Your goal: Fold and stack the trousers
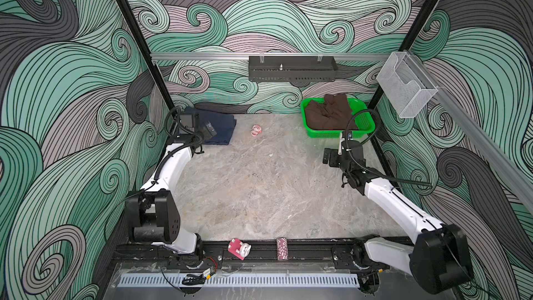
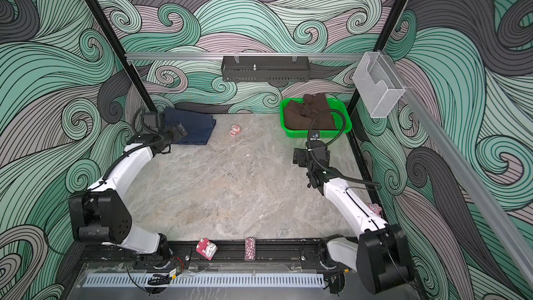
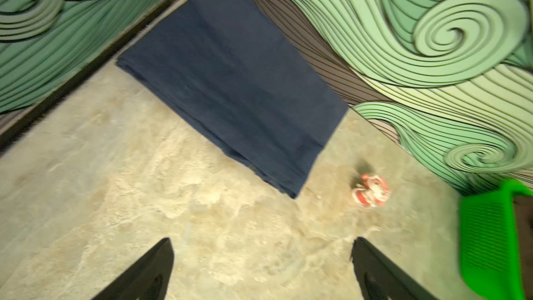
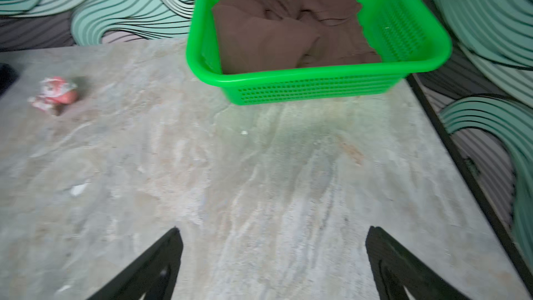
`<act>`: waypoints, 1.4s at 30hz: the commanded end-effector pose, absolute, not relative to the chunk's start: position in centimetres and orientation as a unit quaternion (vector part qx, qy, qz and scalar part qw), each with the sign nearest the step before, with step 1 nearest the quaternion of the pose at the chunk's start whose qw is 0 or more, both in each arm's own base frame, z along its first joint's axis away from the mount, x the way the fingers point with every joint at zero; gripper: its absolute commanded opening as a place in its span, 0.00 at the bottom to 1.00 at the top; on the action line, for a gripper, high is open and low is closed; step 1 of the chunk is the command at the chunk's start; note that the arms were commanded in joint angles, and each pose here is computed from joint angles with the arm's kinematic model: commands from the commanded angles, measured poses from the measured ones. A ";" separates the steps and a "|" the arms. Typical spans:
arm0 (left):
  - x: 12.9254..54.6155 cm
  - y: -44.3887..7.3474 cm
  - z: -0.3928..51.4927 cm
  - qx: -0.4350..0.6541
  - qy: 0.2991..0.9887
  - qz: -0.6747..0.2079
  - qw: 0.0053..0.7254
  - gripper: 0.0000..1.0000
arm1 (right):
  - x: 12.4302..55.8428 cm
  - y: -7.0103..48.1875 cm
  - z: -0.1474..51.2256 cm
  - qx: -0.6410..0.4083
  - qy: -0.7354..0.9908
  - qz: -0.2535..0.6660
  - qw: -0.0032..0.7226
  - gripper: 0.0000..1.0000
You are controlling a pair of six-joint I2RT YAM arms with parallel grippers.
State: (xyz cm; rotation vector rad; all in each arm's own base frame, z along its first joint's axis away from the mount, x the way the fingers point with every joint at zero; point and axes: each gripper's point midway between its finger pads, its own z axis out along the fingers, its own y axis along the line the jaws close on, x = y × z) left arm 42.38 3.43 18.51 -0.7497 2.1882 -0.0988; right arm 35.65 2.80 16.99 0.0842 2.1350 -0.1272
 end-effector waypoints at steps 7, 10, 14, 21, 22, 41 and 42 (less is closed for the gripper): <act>33.5 8.7 16.3 -0.268 0.821 0.143 0.483 0.98 | 29.9 -5.0 15.6 0.111 0.806 -0.138 0.565 1.00; 31.3 9.7 15.8 -0.246 0.821 0.193 0.478 0.99 | 28.8 -5.3 13.6 0.120 0.801 -0.130 0.572 1.00; 29.3 10.4 14.0 -0.241 0.812 0.205 0.490 0.99 | 29.0 -5.7 13.3 0.141 0.784 -0.114 0.593 1.00; 29.6 11.0 12.0 -0.282 0.790 0.170 0.518 0.99 | 31.1 -5.8 12.8 0.158 0.787 -0.099 0.588 1.00; 30.0 11.2 11.9 -0.284 0.793 0.169 0.512 0.99 | 31.7 -5.7 12.5 0.157 0.791 -0.094 0.584 1.00; 37.7 8.9 10.5 -0.208 0.822 0.084 0.523 0.99 | 39.2 -2.0 9.3 0.054 0.820 -0.067 0.566 1.00; 38.1 8.3 10.6 -0.189 0.819 0.080 0.536 0.98 | 39.2 -2.0 9.2 0.053 0.818 -0.067 0.568 1.00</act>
